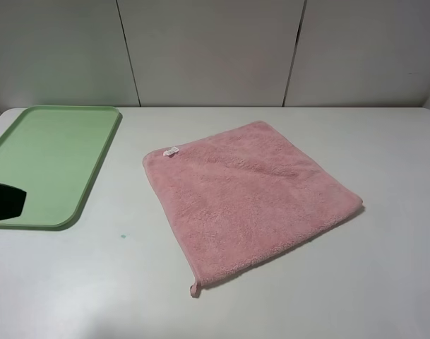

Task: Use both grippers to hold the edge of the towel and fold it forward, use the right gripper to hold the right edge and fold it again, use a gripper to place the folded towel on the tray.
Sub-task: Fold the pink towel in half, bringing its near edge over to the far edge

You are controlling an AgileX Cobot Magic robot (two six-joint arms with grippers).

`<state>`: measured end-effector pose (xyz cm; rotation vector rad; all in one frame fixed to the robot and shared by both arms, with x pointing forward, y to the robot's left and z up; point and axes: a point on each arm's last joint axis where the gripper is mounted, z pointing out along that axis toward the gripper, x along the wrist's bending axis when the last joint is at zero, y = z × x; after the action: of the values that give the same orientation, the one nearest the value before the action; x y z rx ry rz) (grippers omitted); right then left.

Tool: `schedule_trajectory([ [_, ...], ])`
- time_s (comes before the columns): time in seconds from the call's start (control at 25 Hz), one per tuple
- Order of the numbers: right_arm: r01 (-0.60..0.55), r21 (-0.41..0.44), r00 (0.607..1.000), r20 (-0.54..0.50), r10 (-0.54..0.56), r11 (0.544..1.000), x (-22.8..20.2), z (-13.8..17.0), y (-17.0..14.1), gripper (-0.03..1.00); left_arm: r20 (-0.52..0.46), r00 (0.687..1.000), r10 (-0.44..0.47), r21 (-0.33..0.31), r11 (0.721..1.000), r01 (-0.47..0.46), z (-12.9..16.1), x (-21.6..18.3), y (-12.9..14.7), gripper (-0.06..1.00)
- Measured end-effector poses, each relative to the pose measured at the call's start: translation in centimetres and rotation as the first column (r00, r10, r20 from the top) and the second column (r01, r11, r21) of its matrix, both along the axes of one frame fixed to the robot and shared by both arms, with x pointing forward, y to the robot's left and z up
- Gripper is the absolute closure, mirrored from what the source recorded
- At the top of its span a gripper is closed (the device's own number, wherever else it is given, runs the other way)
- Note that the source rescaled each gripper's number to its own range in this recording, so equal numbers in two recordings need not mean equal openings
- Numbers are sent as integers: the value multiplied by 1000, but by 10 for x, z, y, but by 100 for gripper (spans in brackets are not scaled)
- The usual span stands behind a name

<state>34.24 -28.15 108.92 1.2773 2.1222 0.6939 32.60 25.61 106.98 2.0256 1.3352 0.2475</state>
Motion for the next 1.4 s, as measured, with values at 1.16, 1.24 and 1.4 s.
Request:
schedule_trajectory([
  [1.16,-401,-370,915,-114,388,838,67,-31,5,-3,44,986,-159,58,986,156,-7,26,-12,-5],
  [1.24,-422,-382,905,-128,405,822,69,-33,5,-3,7,979,-204,74,976,203,-14,35,-18,-5],
  [1.4,-450,-405,891,-141,432,796,75,-37,6,-3,-47,935,-352,109,928,355,-27,54,-43,-5],
])
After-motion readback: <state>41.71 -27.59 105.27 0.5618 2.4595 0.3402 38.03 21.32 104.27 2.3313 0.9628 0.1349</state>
